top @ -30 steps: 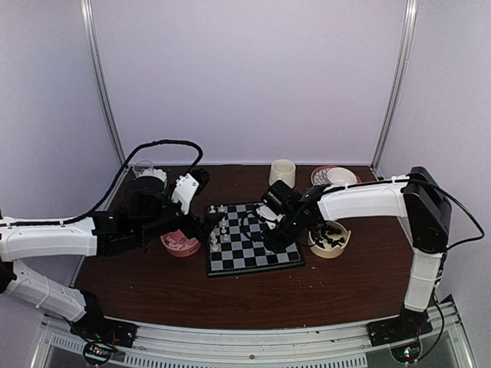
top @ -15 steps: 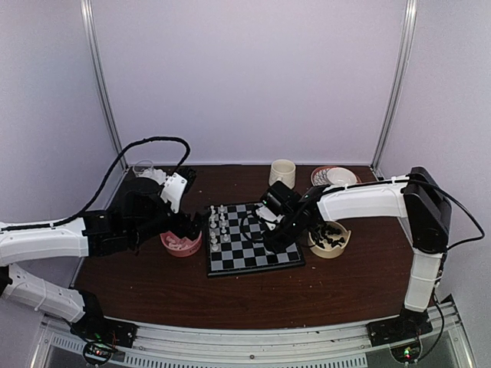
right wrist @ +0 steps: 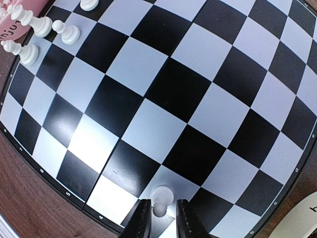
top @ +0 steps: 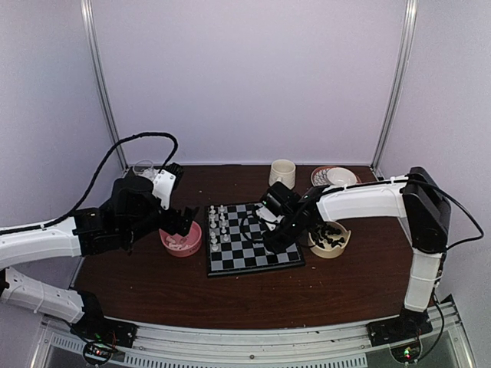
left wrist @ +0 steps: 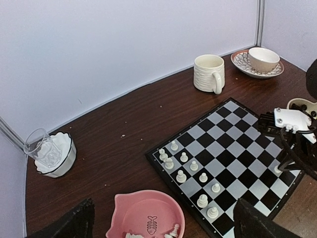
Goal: Set up the chess pieces on the board
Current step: Pick up the pawn from the chessboard, then place the pawn at f2.
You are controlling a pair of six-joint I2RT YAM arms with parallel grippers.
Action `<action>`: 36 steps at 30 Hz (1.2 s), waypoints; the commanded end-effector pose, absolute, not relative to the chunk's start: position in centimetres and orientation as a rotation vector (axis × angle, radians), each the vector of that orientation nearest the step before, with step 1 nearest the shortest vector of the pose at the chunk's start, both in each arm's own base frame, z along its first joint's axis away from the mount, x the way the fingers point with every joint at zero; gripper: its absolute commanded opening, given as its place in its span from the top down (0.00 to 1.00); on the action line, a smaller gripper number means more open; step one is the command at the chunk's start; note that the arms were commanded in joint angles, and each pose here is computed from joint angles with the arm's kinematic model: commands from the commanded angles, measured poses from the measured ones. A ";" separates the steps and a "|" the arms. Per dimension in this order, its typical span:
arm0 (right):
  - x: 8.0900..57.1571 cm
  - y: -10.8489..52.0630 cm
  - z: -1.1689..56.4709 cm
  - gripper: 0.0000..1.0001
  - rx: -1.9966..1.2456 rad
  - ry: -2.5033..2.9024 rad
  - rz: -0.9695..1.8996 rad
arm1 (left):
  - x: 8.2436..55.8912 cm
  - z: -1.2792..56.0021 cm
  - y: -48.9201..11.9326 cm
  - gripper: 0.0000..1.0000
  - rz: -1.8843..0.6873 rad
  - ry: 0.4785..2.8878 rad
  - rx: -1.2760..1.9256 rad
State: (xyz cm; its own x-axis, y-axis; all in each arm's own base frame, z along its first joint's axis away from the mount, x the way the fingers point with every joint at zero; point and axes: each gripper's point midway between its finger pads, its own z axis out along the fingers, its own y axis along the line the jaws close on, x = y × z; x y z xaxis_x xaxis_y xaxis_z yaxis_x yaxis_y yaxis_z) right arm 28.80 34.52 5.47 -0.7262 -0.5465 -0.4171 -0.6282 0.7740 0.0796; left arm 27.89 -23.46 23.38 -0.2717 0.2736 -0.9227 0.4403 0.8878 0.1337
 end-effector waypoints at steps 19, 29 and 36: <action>28.3 38.6 6.6 0.92 -1.001 2.507 0.309 | 29.5 22.1 -18.9 0.02 -0.061 1.917 0.328; 28.0 43.6 7.5 0.92 -1.082 2.454 0.372 | 30.3 19.2 -16.7 0.03 -0.102 2.013 0.228; 28.6 45.2 6.7 0.92 -1.099 2.451 0.367 | 30.6 17.9 -16.4 0.02 -0.113 2.049 0.214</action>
State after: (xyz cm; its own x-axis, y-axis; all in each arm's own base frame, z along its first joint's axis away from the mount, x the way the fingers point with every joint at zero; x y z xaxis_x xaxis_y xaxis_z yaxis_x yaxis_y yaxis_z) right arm 28.38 44.66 6.92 -0.6052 -0.6276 -0.4898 -0.7474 0.6597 0.0782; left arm 30.45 -16.21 18.62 -0.4423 0.1363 -0.8865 0.1990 0.9787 0.0511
